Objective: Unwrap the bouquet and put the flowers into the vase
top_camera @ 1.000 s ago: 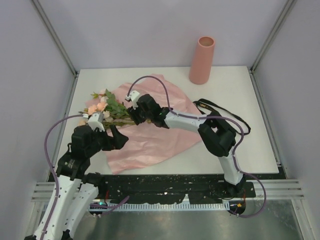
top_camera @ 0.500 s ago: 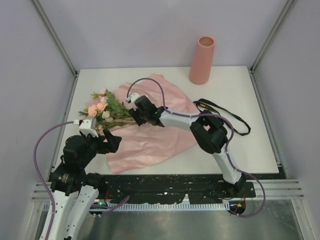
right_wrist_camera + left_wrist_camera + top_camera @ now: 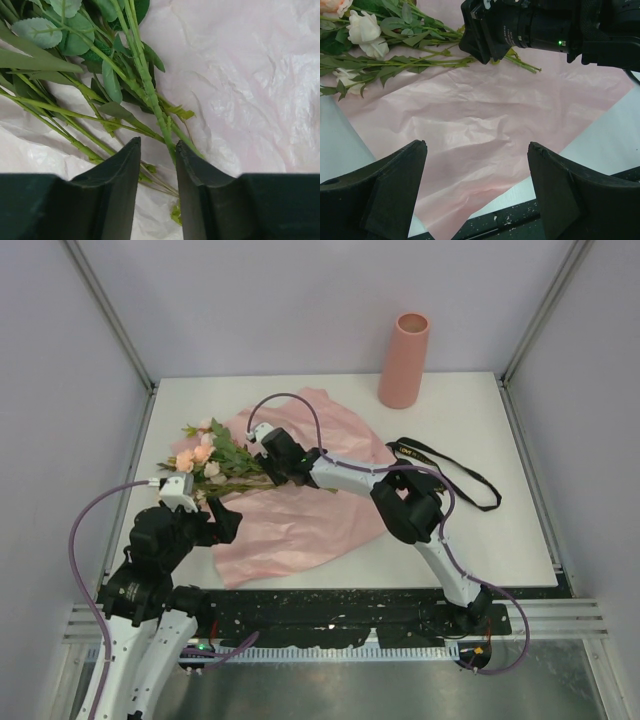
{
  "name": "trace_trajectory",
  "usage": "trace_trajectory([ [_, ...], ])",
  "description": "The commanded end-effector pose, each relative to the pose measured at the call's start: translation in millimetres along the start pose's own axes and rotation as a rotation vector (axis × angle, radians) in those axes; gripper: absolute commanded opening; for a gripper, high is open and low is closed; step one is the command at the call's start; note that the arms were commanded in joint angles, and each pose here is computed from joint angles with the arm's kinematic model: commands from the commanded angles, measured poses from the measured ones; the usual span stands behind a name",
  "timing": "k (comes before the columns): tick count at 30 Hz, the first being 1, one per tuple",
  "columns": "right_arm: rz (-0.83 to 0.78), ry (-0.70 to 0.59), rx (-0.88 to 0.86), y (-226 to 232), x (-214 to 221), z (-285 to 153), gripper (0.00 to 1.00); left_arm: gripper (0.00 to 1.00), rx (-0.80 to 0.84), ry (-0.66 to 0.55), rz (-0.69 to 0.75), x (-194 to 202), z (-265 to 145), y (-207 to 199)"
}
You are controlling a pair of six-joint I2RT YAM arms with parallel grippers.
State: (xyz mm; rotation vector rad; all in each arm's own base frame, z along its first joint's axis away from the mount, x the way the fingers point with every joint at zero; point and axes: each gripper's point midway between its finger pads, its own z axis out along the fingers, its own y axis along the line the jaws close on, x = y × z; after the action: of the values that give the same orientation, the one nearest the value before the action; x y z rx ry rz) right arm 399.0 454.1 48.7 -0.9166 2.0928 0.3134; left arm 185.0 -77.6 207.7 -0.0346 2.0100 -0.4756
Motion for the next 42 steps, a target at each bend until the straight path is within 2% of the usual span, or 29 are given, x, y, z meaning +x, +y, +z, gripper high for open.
trace_trajectory([
  [1,0.002,-0.043,0.018,-2.7,-19.8,-1.2,0.35,0.86,-0.007,-0.005,0.014,-2.3,1.4,1.5],
  [4,-0.002,-0.045,0.019,-3.8,-21.2,-1.3,0.3,0.86,-0.006,-0.008,0.014,-2.8,1.2,1.3],
  [15,-0.021,-0.007,0.049,-8.3,-11.8,9.0,0.31,0.86,-0.004,-0.009,0.015,-2.8,1.0,1.0],
  [17,-0.025,-0.01,0.056,-9.6,-12.6,8.6,0.24,0.86,-0.009,-0.009,0.014,-2.4,1.0,2.0],
  [20,-0.023,-0.037,0.064,-11.9,-20.3,2.6,0.05,0.86,-0.012,-0.01,0.014,-2.4,0.7,2.5],
  [23,-0.009,-0.082,0.064,-13.4,-34.7,-9.9,0.06,0.86,-0.013,-0.011,0.014,-2.5,0.7,2.8],
  [28,0.026,-0.233,0.021,-11.4,-84.9,-54.2,0.06,0.86,-0.013,-0.009,0.014,-2.6,1.0,2.5],
  [39,0.064,-0.405,-0.058,-4.4,-123.0,-106.8,0.05,0.86,-0.026,-0.013,0.011,-3.2,0.2,4.6],
  [42,0.095,-0.503,-0.077,-4.8,-136.8,-132.9,0.05,0.86,-0.024,-0.018,0.011,-3.6,-0.2,4.5],
])
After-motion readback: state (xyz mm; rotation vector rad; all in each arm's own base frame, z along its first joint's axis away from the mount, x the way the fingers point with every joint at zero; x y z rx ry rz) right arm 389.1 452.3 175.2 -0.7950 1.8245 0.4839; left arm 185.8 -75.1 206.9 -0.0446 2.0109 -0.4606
